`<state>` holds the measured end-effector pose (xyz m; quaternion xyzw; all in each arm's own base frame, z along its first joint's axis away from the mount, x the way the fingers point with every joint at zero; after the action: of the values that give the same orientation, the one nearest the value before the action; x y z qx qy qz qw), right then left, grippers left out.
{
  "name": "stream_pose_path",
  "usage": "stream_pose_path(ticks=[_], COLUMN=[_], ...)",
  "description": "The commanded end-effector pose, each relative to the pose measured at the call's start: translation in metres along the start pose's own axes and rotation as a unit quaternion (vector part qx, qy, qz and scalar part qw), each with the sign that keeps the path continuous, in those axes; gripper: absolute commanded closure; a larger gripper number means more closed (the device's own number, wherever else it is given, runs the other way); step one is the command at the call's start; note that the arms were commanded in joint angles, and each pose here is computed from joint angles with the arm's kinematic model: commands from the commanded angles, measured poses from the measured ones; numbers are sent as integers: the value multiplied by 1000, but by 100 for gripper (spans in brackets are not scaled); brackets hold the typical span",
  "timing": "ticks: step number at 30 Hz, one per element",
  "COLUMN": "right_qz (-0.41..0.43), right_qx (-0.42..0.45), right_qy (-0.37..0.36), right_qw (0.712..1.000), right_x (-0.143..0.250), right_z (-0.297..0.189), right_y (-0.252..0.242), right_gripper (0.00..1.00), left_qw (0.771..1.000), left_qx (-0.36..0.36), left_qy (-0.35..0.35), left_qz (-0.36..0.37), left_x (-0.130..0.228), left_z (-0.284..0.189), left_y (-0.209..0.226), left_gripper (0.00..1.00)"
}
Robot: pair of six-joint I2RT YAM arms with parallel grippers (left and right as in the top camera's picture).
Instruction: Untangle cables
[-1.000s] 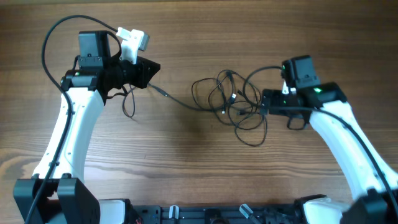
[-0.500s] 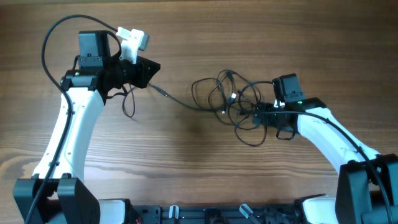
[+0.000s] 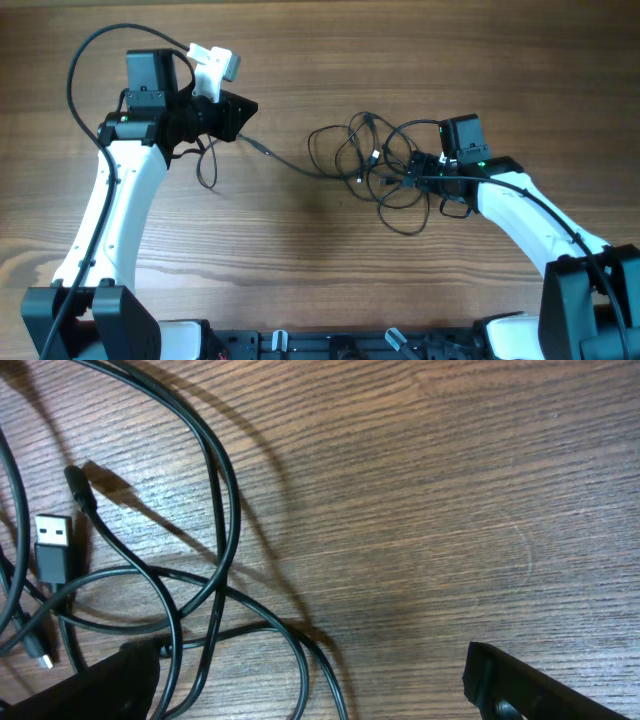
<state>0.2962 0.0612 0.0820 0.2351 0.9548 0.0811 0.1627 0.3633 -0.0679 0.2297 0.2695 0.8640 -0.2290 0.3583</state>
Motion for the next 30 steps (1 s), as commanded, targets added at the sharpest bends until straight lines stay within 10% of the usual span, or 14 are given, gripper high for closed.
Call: stream_pose_path(ticks=[1,10,17,30], right_qz=[8,3,6,-1], right_qx=[15,37,49,76], right_qy=[-1,8,18,36], right_qw=[1000,999,999,996], right_x=[1,11,15,23], right_z=[7,21,20,19], right_y=[-2,0,-4,-13], right_gripper=[0,4,79,72], left_qw=[1000,1000,1000,1000], left_qx=[0,2,3,7], left_qy=[-3,2,3,9], left_qz=[13,9,8,2], left_x=[-2,0,0,3], left_z=[0,0,0,0], left_y=[0,-1,-1,-3], left_gripper=[85,85,83,84])
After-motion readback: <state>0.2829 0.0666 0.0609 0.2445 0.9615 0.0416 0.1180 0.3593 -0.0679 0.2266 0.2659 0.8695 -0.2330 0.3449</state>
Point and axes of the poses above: each gripper's point midway between its finger pads, its own z axis out along the fingers, its own y axis along the line the jaws close on, x = y × z, the point moved 6 cm from there along -z, back along the fingers, and after that the axes turned 12 degrees about z, right-handed, at the moved point
